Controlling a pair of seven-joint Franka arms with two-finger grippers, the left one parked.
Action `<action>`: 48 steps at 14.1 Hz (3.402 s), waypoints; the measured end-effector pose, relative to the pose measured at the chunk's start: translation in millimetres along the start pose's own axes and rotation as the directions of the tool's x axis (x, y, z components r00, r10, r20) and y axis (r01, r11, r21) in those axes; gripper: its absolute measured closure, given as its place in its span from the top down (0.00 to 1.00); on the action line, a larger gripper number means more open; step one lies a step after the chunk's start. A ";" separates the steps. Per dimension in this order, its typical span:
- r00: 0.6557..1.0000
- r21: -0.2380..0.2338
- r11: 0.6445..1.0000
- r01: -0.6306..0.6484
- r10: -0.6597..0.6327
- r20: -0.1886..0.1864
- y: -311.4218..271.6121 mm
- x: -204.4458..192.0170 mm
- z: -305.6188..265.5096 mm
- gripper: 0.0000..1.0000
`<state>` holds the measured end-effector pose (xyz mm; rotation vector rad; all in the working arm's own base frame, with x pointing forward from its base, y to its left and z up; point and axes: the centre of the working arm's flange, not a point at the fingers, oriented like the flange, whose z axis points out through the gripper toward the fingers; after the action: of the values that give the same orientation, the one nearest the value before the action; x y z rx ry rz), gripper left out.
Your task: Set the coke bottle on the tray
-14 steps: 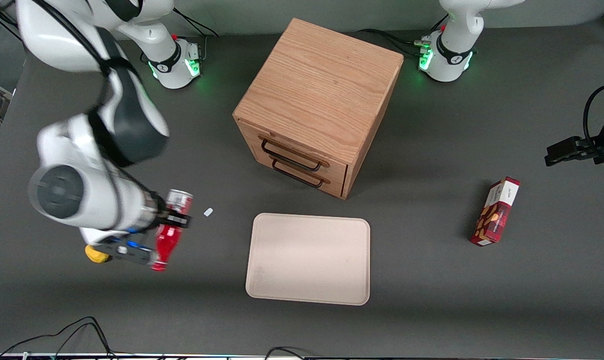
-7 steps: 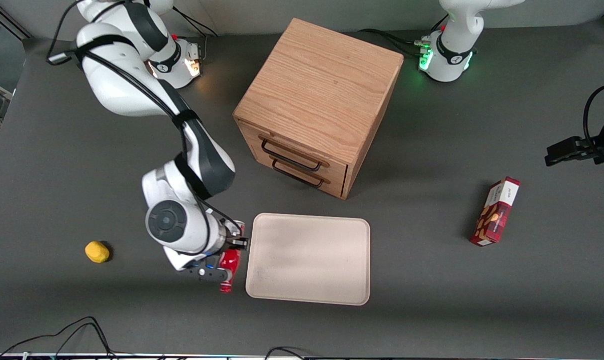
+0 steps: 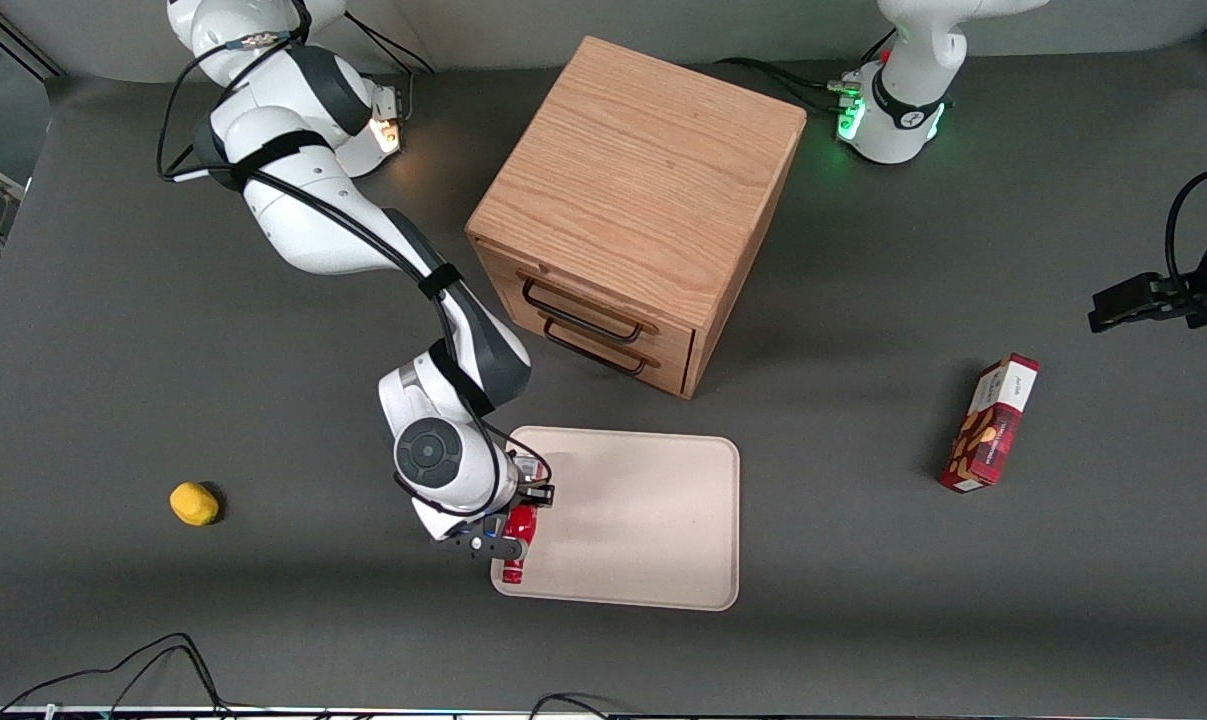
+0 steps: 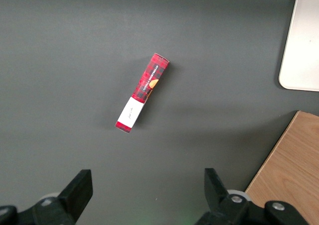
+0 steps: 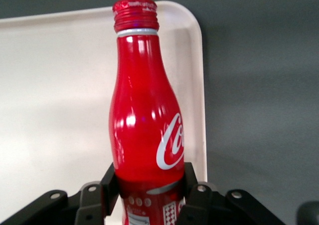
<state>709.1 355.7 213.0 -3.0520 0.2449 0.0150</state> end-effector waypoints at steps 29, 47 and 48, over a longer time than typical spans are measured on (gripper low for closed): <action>0.995 -0.089 0.996 -0.029 0.038 0.094 49.5 11.0 -146.0 1.00; 0.991 -0.077 0.997 0.014 -0.004 0.133 298.4 -92.2 -376.4 1.00; 0.991 -0.073 0.997 0.008 0.002 0.130 302.0 -92.7 -379.5 1.00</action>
<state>570.7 42.8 569.0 -3.1073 0.2357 0.2273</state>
